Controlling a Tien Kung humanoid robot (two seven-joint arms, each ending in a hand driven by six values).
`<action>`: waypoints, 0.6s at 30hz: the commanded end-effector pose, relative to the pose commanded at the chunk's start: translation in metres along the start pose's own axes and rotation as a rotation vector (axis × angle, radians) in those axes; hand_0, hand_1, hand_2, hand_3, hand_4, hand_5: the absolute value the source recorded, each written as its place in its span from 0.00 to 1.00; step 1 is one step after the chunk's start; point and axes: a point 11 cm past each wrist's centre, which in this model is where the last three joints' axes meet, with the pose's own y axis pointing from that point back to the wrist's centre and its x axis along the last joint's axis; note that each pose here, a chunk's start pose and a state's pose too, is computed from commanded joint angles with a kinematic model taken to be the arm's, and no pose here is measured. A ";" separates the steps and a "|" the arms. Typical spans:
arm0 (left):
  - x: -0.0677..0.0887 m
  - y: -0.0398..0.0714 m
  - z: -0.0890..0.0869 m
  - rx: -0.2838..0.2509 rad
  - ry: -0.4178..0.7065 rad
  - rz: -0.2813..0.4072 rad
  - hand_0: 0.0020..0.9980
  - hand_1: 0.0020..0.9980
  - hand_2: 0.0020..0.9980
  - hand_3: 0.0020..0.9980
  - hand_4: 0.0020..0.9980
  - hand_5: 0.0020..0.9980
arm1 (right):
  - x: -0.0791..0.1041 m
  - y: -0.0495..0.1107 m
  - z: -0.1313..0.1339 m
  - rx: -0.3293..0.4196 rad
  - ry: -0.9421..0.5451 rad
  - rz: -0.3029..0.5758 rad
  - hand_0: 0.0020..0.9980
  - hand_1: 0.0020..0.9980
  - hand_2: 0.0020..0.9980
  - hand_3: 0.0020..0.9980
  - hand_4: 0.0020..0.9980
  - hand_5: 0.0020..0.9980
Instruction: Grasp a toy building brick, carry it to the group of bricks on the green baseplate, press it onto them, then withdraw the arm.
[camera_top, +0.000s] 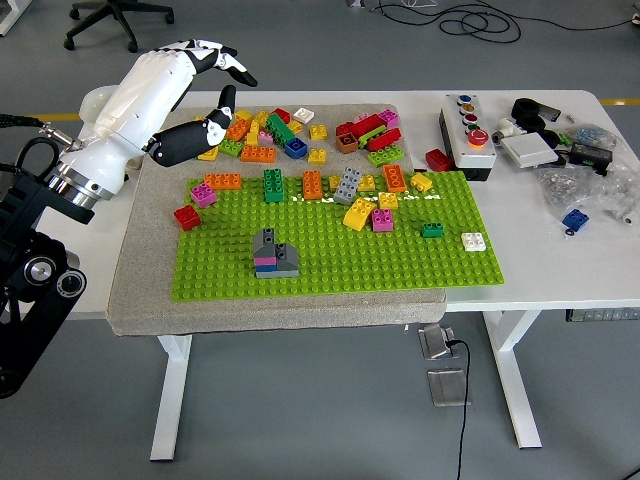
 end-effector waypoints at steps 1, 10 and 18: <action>-0.001 0.000 0.000 0.001 0.001 -0.005 0.67 0.75 0.60 0.57 0.24 0.00 | 0.000 0.000 0.000 -0.001 0.001 -0.001 0.74 0.64 0.69 0.56 0.81 0.50; -0.003 0.000 -0.002 0.003 -0.003 -0.030 0.82 0.81 0.72 0.72 0.51 0.06 | 0.000 0.000 0.002 -0.003 0.003 0.000 0.74 0.64 0.69 0.56 0.81 0.51; -0.001 -0.002 -0.002 0.001 -0.009 -0.028 0.83 0.83 0.75 0.76 0.57 0.08 | 0.001 0.000 0.001 -0.001 -0.006 0.002 0.74 0.64 0.69 0.56 0.80 0.51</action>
